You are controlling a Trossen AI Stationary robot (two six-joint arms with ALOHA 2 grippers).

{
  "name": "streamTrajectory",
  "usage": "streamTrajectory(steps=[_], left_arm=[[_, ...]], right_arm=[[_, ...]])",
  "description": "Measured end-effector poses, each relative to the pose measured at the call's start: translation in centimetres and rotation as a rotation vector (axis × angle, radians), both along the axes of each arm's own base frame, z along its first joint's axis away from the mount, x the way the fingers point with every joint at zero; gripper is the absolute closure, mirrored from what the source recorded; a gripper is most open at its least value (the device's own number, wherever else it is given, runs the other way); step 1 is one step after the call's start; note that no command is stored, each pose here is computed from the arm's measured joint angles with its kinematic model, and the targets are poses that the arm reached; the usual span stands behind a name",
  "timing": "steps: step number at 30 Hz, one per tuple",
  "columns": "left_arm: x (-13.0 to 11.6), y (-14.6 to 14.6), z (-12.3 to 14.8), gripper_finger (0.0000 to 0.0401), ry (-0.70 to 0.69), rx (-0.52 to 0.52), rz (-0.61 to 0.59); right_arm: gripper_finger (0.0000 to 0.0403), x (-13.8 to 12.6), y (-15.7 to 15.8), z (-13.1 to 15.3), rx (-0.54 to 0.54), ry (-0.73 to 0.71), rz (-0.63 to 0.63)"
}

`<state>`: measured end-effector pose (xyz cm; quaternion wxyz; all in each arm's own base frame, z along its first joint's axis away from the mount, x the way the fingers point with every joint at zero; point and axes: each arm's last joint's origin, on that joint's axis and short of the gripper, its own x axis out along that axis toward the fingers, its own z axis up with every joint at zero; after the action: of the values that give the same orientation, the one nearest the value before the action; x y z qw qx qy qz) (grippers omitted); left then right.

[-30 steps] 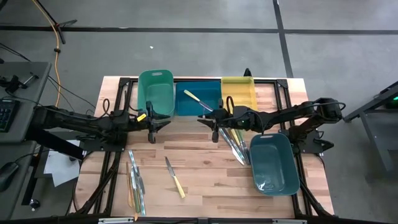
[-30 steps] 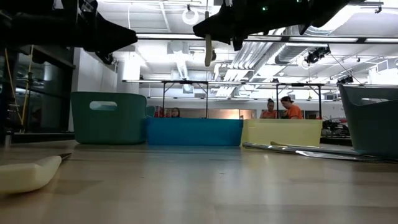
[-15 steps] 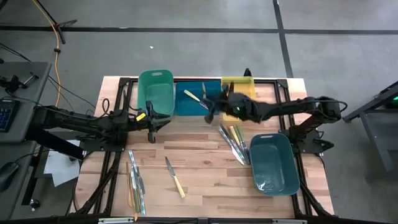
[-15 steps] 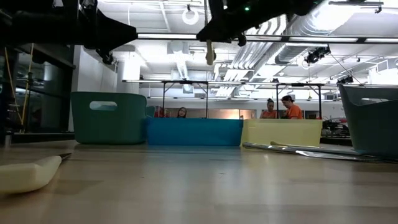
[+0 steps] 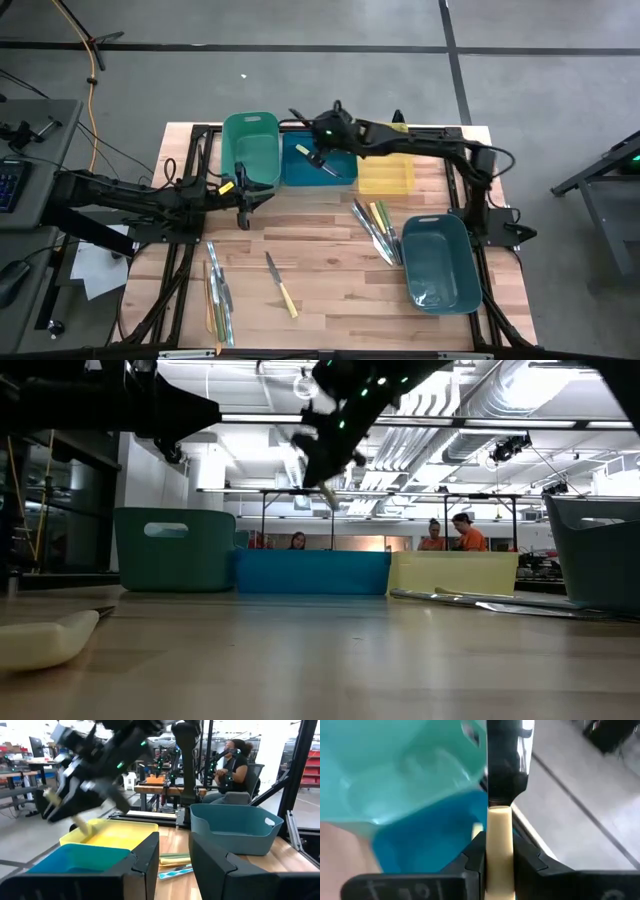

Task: Sort silverware by color (type)
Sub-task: Put the yellow knife into the blue bin

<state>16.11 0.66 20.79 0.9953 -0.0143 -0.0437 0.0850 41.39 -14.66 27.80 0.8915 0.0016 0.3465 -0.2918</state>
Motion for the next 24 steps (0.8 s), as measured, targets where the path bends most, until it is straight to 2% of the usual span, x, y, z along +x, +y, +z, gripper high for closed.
streamTrajectory(steps=[7, 14, 21, 24], left_arm=[[0.0, 0.0, 0.0, 0.0302, 0.000, -0.001, 0.000], [0.0, 0.0, 0.0, 0.0302, 0.001, -0.002, 0.000], [0.0, 0.0, 0.0, 0.0302, 0.001, -0.002, 0.000], [0.0, 0.0, 0.0, 0.0302, 0.001, -0.002, 0.000]], right_arm=[[0.0352, 2.1, -2.0, -5.3, 0.081, 0.221, -0.025], [0.0352, 1.8, -3.6, -9.1, 0.144, 0.358, -0.054], [0.0352, 1.7, -4.2, -10.6, 0.250, 0.361, -0.023], [0.0352, 1.8, -4.2, -10.7, 0.257, 0.349, -0.015]])
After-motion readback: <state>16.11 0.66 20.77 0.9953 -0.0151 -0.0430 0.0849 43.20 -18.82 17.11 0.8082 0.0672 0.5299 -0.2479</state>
